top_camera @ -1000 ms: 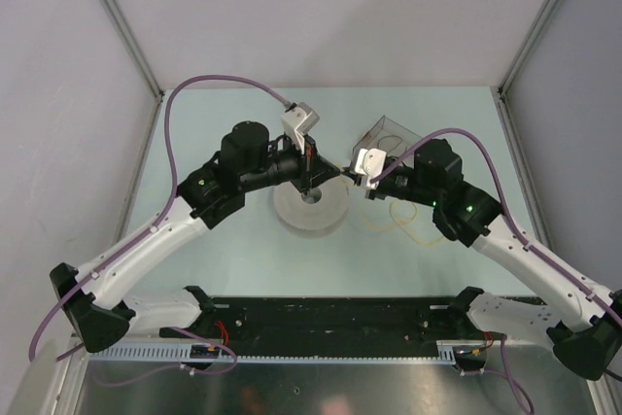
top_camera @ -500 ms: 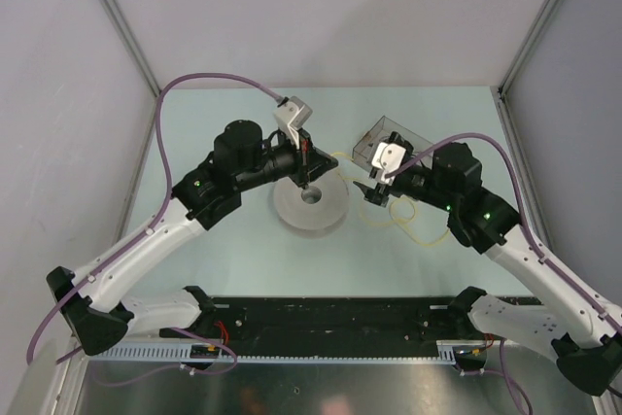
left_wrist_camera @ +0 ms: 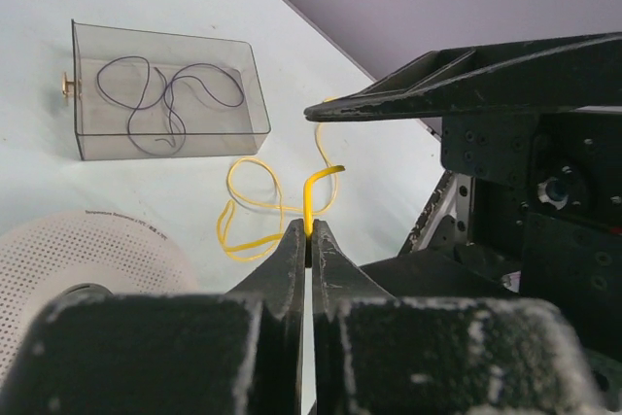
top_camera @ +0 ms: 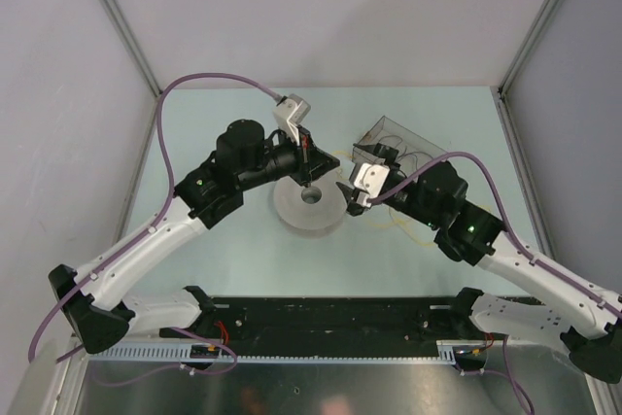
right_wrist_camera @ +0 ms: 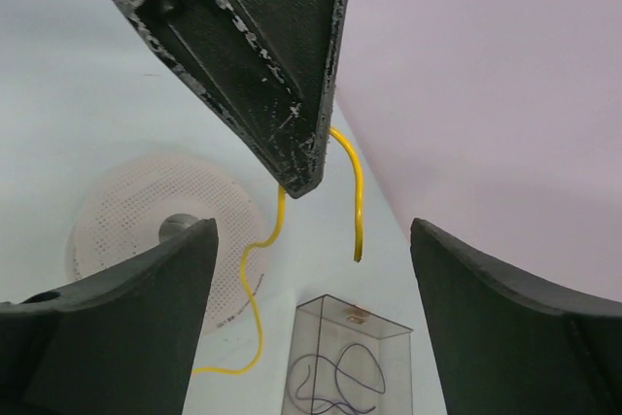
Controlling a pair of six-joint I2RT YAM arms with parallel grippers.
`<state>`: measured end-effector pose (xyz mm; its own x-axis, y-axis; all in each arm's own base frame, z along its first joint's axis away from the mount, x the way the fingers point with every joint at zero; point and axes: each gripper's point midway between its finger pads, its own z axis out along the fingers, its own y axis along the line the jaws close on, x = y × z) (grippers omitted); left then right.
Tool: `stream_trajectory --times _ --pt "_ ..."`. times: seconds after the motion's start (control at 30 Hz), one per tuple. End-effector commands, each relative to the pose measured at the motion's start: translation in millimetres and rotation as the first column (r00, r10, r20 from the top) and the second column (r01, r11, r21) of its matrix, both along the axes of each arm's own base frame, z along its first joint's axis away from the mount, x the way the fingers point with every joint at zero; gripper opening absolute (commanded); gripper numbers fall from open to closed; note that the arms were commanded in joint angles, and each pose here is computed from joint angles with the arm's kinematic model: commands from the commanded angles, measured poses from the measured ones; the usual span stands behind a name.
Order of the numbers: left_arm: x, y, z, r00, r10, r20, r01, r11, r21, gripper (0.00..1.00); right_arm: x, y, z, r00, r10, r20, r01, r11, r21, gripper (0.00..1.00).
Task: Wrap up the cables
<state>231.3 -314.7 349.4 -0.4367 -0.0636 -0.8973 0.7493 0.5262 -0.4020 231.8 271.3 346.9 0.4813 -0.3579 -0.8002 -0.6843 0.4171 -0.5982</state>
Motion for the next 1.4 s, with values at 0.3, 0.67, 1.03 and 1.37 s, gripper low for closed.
stream_trajectory --times 0.3,0.67,1.03,1.37 --pt "-2.2 -0.9 23.9 0.999 -0.003 -0.035 -0.001 0.995 -0.096 0.00 16.1 0.7 25.4 0.968 -0.112 0.224 0.103 0.993 0.051 0.57" --pt "3.9 0.7 23.3 0.995 0.007 -0.097 -0.019 0.992 -0.126 0.00 19.9 4.7 13.3 0.947 -0.133 0.293 0.146 0.989 -0.022 0.20" --pt "-2.2 3.5 24.6 0.995 -0.019 -0.093 0.006 0.991 -0.134 0.00 26.9 -8.0 3.2 0.964 -0.144 0.222 0.152 0.988 -0.019 0.00" --pt "-5.4 -1.1 26.4 0.994 -0.055 -0.092 0.042 0.989 -0.143 0.00 34.0 -14.6 -0.4 0.974 -0.150 0.168 0.151 0.988 0.006 0.10"
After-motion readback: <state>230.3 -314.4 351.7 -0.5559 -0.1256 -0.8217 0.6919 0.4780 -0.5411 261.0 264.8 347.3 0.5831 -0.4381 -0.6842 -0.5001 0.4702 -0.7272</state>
